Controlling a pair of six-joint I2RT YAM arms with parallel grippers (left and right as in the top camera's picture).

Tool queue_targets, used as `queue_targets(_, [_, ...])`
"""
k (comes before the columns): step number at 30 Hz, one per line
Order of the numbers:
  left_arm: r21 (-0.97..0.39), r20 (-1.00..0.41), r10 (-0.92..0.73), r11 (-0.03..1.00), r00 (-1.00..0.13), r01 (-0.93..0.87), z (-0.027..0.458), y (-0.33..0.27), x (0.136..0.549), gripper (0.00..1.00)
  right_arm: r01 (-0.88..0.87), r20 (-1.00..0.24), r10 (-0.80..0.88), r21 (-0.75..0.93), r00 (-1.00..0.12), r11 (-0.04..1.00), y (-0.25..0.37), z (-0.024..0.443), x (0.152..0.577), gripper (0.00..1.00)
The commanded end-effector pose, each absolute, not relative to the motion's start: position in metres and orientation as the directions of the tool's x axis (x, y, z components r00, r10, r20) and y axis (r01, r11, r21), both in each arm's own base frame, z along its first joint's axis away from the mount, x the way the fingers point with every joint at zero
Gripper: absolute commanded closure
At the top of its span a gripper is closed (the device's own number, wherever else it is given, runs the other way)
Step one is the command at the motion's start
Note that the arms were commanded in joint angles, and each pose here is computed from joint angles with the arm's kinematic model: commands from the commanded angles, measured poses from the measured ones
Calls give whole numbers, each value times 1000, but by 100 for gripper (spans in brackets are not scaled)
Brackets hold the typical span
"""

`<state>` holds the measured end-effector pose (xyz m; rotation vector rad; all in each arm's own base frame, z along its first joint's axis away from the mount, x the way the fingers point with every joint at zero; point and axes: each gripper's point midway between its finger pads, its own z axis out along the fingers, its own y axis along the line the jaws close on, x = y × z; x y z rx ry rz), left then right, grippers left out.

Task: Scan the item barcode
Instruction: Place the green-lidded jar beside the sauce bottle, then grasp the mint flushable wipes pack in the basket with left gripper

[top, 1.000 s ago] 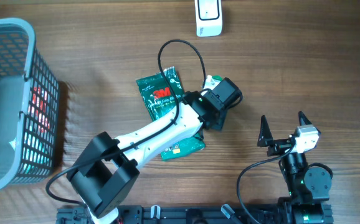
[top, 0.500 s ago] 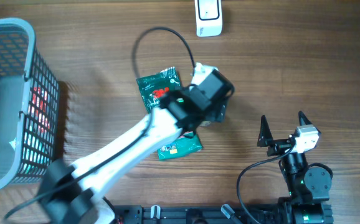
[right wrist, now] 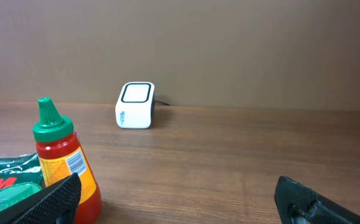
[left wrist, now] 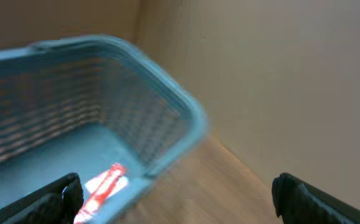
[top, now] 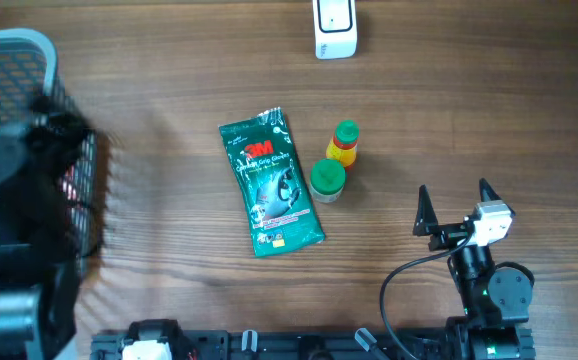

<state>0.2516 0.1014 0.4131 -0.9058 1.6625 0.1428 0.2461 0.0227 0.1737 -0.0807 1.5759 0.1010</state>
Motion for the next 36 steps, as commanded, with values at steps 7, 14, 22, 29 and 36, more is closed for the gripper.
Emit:
queue_targets(7, [-465,-487,-874,249,10,-850,287,221,233,0,-113,-1000,3,3,3,994,22,176,246,0])
queue_targets(14, [-304,-175,-985,45,10,-952,172,261,230,6,-113,-1000,3,2,3,994,22,176,246,0])
queue_targets(22, [18,-29,-996,85,-86,-996,76,268,199,21,-113,-1000,3,2,3,994,22,176,246,0])
queue_targets(29, [85,-35,-993,107,-110,-991,43,264,183,31,-113,-1000,3,2,3,994,22,176,246,0])
queue_targets(36, [80,-36,-993,107,-110,-991,20,257,178,50,-113,-1000,3,3,3,994,22,176,246,0])
